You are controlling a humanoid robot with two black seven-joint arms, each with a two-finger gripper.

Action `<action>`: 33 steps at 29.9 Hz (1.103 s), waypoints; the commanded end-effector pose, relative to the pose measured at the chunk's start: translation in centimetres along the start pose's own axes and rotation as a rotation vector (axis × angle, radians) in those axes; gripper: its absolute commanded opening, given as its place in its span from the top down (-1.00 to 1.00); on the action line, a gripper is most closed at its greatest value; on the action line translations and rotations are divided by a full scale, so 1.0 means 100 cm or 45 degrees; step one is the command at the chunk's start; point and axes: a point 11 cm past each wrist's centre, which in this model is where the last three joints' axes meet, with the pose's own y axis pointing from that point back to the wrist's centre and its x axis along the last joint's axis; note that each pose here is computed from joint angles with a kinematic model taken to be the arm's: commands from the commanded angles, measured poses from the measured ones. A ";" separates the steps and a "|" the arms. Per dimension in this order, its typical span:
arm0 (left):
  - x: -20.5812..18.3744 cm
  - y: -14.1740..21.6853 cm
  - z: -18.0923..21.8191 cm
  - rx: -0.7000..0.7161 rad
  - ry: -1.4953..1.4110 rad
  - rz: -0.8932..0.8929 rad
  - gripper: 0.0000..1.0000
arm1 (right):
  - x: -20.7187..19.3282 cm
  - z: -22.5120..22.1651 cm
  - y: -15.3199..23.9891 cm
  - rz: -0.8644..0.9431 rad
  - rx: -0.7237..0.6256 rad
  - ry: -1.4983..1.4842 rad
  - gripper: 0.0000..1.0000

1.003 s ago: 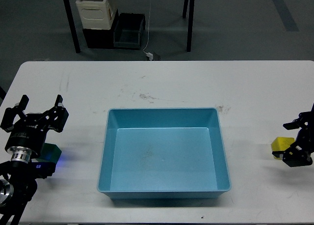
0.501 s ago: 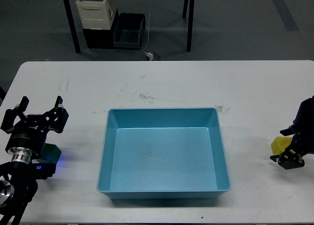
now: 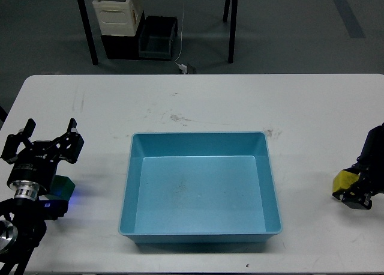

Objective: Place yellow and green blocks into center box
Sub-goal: 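Lift the yellow cube with the right gripper and release it into the blue tub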

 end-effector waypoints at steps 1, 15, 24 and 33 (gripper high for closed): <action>0.000 0.000 0.000 0.000 0.000 0.000 -1.00 | 0.001 0.003 0.002 0.001 -0.011 0.001 0.41; 0.000 -0.001 0.005 -0.017 -0.004 -0.002 -1.00 | 0.147 0.035 0.092 0.350 -0.200 0.286 0.72; -0.002 -0.003 0.006 -0.019 -0.004 -0.007 -1.00 | 0.229 -0.046 0.104 0.412 0.060 0.422 0.72; -0.011 -0.008 0.014 -0.040 -0.019 -0.034 -1.00 | 0.241 -0.101 0.033 0.212 0.256 0.600 0.71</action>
